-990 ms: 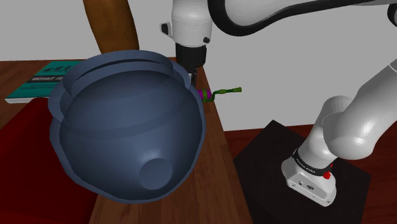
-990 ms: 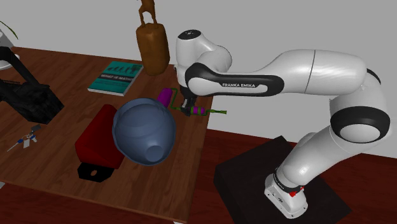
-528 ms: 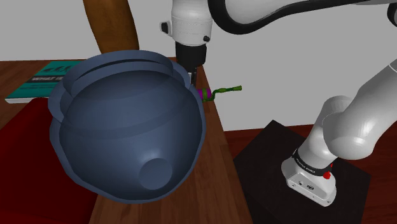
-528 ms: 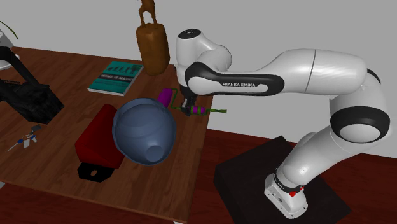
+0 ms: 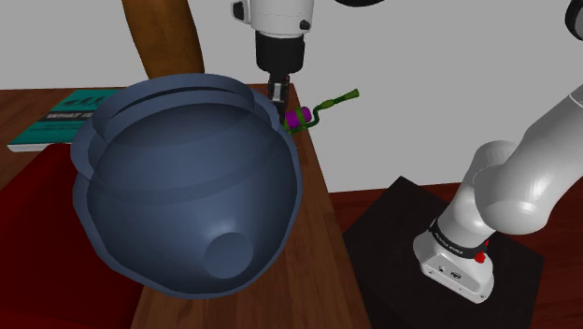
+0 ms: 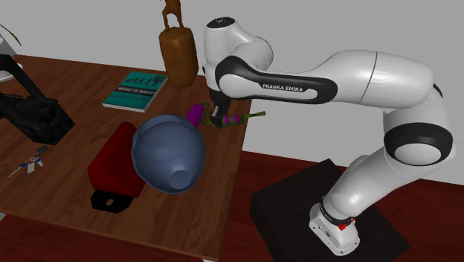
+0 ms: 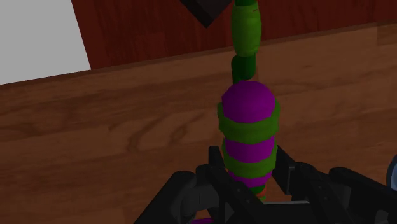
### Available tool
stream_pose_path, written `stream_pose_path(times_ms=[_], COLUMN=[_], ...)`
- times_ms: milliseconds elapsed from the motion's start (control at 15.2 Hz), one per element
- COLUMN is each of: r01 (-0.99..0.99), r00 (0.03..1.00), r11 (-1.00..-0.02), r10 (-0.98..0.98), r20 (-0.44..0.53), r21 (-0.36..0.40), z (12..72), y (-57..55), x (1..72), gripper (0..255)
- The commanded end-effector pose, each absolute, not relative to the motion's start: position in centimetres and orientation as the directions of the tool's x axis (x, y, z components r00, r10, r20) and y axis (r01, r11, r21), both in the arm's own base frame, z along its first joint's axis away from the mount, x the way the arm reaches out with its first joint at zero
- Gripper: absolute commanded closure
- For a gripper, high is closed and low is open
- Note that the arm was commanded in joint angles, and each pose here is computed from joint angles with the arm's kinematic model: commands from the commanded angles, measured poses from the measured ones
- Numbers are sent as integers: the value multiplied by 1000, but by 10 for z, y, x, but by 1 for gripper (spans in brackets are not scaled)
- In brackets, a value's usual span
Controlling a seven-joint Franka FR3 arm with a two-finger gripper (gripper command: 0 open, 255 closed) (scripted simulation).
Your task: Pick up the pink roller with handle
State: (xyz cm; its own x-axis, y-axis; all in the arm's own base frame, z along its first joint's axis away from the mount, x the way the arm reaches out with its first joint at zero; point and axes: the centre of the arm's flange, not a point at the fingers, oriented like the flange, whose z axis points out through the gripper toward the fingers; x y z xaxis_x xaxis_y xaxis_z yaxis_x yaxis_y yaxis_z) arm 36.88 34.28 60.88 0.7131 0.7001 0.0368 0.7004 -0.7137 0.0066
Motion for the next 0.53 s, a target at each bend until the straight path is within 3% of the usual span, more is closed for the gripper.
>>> stream_pose_path(times_ms=[0, 462], r01=[700, 700], r00=[713, 713], r11=[-714, -714], r10=[700, 700], r20=[37, 37], r21=[7, 7], z=[619, 646], y=[343, 343], x=[368, 368], gripper=[255, 255])
